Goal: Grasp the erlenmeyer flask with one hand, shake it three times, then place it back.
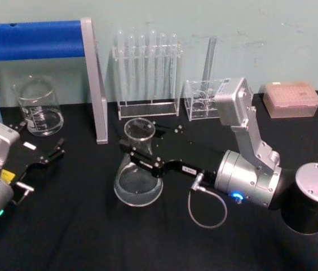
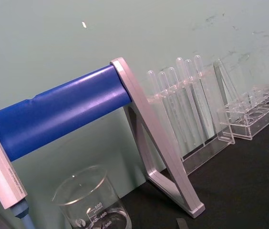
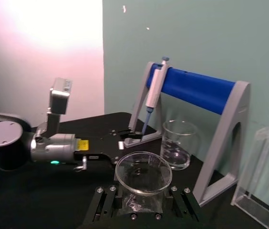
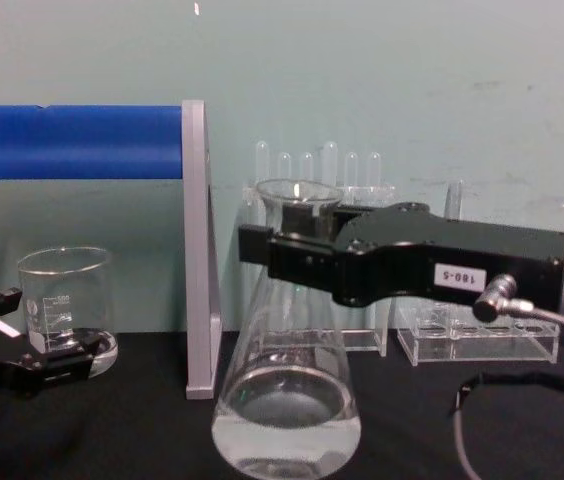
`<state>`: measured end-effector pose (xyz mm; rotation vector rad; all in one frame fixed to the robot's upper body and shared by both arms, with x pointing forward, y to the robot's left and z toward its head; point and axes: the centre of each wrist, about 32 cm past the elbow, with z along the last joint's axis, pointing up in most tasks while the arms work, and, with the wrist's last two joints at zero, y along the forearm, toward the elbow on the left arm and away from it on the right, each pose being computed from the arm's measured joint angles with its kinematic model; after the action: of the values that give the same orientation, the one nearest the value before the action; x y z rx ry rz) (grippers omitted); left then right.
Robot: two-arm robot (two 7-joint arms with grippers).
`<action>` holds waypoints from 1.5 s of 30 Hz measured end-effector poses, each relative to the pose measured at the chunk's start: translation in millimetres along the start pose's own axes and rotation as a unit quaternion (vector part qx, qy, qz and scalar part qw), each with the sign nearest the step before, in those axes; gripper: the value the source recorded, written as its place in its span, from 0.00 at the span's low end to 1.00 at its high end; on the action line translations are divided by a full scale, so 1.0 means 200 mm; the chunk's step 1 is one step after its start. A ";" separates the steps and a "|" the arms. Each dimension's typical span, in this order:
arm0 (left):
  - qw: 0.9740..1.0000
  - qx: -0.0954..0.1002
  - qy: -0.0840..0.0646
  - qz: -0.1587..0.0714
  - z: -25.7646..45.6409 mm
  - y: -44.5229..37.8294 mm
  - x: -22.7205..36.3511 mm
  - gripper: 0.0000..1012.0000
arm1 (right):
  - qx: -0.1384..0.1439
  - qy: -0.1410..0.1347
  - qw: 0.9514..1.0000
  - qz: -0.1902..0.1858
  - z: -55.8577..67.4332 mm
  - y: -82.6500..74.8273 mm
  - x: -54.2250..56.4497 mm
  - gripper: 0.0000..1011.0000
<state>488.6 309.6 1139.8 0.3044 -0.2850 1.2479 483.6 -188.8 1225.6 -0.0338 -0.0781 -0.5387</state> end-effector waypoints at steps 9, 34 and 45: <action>1.000 0.000 0.000 0.000 0.000 0.000 0.000 0.99 | -0.002 -0.001 1.000 0.011 0.00 0.01 -0.01 0.45; 1.000 0.000 0.000 0.000 0.000 0.000 0.000 0.99 | -0.008 -0.006 0.993 -0.121 -0.02 -0.07 0.19 0.45; 1.000 0.000 0.000 0.000 0.000 0.000 0.000 0.99 | -0.013 -0.010 0.977 -0.212 -0.03 -0.14 0.32 0.45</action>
<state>488.6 309.7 1139.8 0.3045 -0.2850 1.2479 523.9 -246.4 1225.2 -0.0475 -0.0981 -0.9662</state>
